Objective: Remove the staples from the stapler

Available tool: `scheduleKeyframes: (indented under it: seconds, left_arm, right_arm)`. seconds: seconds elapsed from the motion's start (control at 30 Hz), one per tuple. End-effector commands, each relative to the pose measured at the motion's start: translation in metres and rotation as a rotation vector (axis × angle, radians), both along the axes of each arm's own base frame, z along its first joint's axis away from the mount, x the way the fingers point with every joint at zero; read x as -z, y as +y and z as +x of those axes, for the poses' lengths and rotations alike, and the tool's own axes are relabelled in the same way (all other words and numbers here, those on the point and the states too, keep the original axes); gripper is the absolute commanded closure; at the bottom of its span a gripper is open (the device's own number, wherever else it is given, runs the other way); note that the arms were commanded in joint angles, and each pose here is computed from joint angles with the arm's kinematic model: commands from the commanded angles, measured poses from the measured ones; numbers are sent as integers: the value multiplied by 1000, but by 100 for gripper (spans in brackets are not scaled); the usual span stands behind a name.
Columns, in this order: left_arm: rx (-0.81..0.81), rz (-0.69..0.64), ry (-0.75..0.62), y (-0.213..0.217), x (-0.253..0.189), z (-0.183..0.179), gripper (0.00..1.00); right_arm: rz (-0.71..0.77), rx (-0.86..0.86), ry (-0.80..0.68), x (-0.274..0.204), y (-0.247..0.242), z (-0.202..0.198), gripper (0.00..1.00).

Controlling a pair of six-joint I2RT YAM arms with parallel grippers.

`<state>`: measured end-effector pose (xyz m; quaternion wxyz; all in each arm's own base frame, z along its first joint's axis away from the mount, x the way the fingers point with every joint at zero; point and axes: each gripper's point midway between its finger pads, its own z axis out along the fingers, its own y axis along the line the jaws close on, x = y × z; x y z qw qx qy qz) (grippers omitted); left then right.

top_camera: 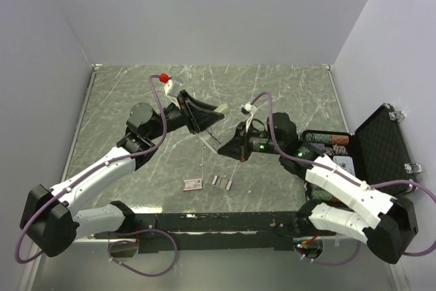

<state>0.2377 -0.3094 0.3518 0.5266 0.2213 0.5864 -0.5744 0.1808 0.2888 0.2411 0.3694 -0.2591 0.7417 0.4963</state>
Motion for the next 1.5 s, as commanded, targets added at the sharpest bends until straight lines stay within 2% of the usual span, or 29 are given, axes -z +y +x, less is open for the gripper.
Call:
scheduleKeyframes:
  seconds: [0.0,0.2,0.57,0.87,1.47]
  left_arm:
    - [-33,-119,-92,1,-43,3,99]
    - [8,-92,-95,-4,-39,-4,99]
    - [41,8,-80,-18,-13,-14,99]
    - [61,47,-83,-25,-4,-18,99]
    - [31,62,-59,-31,1,-18,99]
  right_arm:
    - [70,-76,-27,-22,10,-14,100]
    - [57,-41,-73,-31,7,-7,100]
    - [-118,127,-198,-48,-18,24,100]
    - [-200,233,-280,-62,-38,42,100]
    - [-154,366,-412,-111,-58,53,100]
